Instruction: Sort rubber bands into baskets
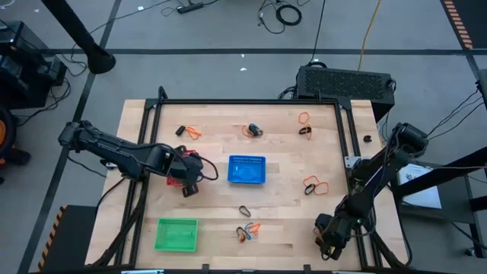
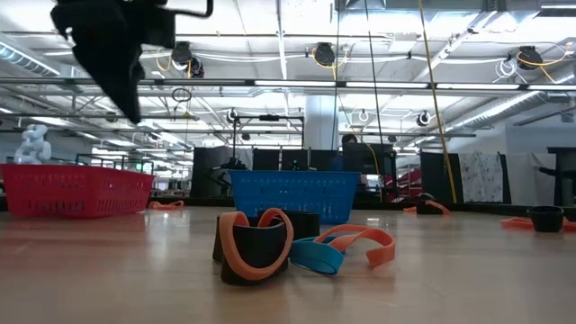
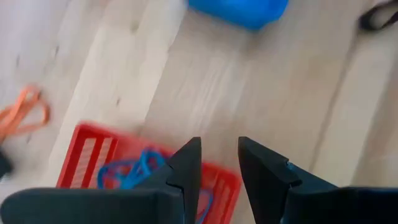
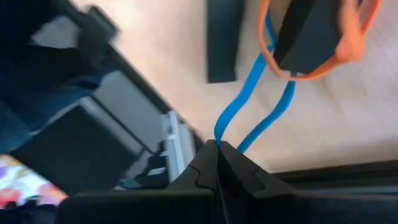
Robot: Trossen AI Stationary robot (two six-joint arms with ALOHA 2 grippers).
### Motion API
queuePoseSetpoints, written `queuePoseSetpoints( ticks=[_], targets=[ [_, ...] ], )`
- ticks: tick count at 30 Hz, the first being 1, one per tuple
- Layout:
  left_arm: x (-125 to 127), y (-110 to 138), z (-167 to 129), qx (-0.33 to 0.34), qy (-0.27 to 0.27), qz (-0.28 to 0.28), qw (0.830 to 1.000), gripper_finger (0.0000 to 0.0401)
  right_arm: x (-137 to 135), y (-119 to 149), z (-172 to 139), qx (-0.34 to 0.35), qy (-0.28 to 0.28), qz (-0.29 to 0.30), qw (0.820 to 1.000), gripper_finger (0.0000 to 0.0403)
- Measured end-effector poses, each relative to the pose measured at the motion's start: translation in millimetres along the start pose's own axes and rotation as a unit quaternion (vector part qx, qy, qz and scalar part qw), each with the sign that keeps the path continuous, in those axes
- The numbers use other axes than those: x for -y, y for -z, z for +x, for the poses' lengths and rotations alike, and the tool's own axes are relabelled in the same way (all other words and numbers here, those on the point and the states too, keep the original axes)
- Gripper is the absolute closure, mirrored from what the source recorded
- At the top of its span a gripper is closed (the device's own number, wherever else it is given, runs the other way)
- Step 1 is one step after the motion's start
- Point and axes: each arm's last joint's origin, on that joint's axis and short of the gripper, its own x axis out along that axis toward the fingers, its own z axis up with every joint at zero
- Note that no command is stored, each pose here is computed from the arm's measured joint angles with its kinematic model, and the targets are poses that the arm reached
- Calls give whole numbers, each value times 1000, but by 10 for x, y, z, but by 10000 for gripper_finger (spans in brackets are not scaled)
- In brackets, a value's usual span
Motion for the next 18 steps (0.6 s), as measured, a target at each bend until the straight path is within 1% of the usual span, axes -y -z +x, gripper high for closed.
queuePoseSetpoints(
  ticks=[3,5,7,9,12,15,18],
  targets=[
    [28,-64,-40,40,25,7,999,287,-13,21,-134,1,-26,8,1000,402],
    [69,-128,-60,72,57,20,996,287,-20,44,-227,1,-46,10,999,402],
    [117,-193,-77,101,90,38,990,287,-36,62,-328,0,-73,5,997,402],
    [171,-269,-106,138,129,57,980,287,-49,74,-423,4,-98,3,995,402],
    [262,-408,-141,196,197,74,958,287,-57,75,-563,34,-137,-6,990,403],
    [346,-559,-194,263,264,91,923,287,-74,48,-701,89,-180,-26,979,403],
    [411,-685,-206,319,298,102,894,287,-92,-10,-824,156,-214,-50,963,403]
  ],
)
